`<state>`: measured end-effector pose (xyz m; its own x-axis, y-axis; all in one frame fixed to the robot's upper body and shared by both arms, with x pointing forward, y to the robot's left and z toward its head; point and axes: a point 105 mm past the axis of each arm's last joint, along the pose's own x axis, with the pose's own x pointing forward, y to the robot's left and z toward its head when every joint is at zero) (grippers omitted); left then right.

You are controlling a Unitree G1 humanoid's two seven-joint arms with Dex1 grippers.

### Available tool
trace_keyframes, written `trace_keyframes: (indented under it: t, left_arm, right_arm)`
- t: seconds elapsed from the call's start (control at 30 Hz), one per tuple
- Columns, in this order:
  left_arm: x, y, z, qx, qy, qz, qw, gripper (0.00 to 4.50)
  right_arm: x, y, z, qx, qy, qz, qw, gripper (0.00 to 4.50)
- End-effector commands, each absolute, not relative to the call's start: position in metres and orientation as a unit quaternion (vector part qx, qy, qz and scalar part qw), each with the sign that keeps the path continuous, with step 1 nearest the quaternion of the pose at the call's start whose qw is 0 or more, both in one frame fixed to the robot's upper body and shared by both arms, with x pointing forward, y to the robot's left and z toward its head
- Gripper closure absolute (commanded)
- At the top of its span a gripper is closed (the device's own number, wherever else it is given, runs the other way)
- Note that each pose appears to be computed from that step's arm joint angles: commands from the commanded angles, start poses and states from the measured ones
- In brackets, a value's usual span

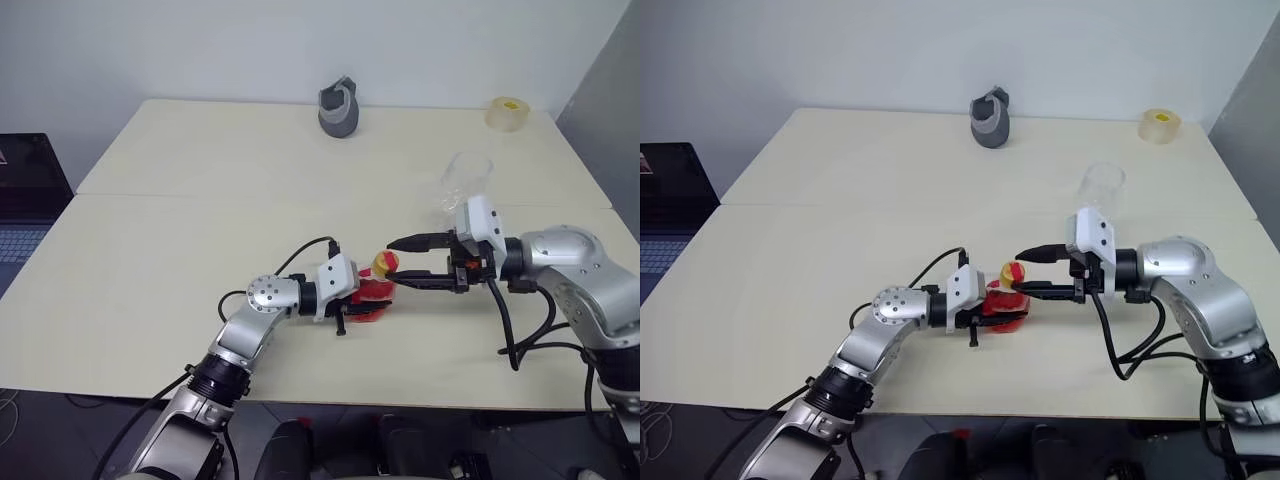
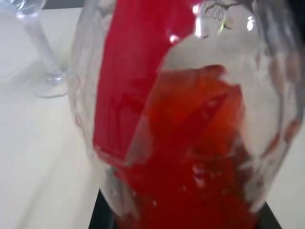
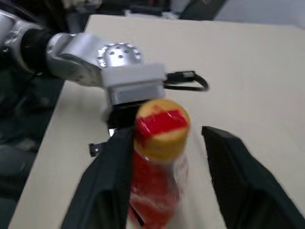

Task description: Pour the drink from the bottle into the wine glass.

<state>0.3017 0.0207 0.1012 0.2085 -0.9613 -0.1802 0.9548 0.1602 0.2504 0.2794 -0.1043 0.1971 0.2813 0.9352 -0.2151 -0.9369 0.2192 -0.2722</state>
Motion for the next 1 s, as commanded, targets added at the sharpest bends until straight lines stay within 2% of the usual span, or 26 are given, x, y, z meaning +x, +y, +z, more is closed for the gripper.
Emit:
trace_keyframes:
  t: [0.03,0.1,0.3,0.5,0.83,1.0]
  left_arm:
    - [0.306,0.018,0.126,0.144,-0.065,-0.609,0.777,3.55]
    - [0.309,0.016,0.127,0.134,-0.066,-0.602,0.784,3.56]
    - [0.313,0.007,0.127,0.124,-0.07,-0.6,0.787,3.56]
    - [0.315,0.003,0.127,0.125,-0.073,-0.605,0.783,3.57]
    - [0.316,0.005,0.126,0.127,-0.072,-0.602,0.785,3.57]
    - [0.316,0.006,0.126,0.128,-0.072,-0.6,0.786,3.57]
  right_arm:
    - [0.259,-0.1,0.211,-0.124,-0.037,0.555,0.821,0.8]
    - [0.249,-0.095,0.213,-0.101,-0.06,0.515,0.849,0.13]
    - [0.255,-0.078,0.221,-0.086,-0.12,0.398,0.906,0.12]
    - [0.271,-0.077,0.222,-0.089,-0.125,0.35,0.924,0.12]
    - [0.275,-0.102,0.21,-0.123,-0.086,0.336,0.93,0.12]
    - [0.272,-0.116,0.215,-0.098,-0.081,0.339,0.932,0.12]
